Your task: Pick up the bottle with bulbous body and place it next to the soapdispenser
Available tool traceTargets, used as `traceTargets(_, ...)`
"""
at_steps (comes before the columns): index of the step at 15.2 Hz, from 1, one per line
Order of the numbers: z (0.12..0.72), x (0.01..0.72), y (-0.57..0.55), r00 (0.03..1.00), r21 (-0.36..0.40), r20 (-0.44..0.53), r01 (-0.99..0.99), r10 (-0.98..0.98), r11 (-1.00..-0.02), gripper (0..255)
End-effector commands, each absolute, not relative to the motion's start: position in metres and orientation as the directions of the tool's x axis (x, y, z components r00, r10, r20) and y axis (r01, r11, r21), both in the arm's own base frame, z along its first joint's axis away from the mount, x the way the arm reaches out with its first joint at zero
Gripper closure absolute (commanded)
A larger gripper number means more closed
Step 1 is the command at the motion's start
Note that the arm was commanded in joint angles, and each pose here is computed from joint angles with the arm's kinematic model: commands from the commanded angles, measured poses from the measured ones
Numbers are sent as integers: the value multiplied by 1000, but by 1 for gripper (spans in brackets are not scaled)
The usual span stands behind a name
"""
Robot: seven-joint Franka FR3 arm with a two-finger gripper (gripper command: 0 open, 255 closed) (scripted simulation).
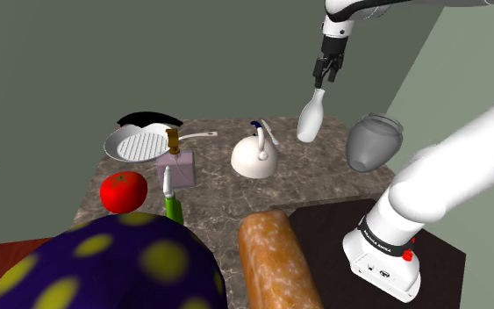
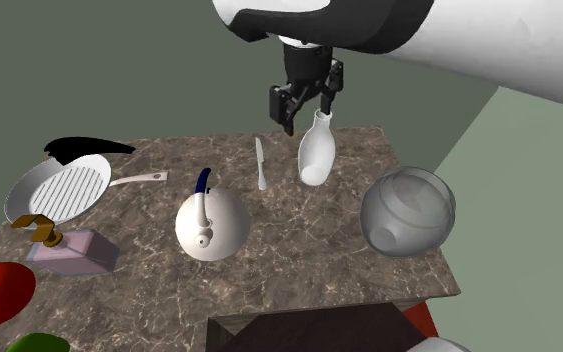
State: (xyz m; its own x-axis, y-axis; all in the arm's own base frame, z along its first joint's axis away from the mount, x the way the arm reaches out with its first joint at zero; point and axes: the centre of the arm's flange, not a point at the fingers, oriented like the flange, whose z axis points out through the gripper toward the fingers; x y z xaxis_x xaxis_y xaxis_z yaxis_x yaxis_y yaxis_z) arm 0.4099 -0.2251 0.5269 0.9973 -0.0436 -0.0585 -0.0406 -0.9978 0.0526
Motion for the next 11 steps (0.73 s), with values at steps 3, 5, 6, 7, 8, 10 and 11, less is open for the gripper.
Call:
traceTargets(3, 506, 434, -270, 997, 42, -62, -45, -47, -998, 0)
traceTargets(5, 495, 447, -292, 997, 36, -64, -47, -49, -998, 0)
traceTargets(6, 489, 453, -302, 997, 33, -65, -48, -50, -998, 0)
traceTargets(7, 484, 460, -313, 996, 30, -66, -49, -51, -998, 0)
traceTargets(8, 478, 466, -324, 996, 27, -67, -50, -52, -998, 0)
traceTargets(10, 467, 478, -344, 996, 22, -69, -53, -54, -998, 0)
traceTargets(11, 462, 477, -344, 996, 22, -69, -53, -54, -998, 0)
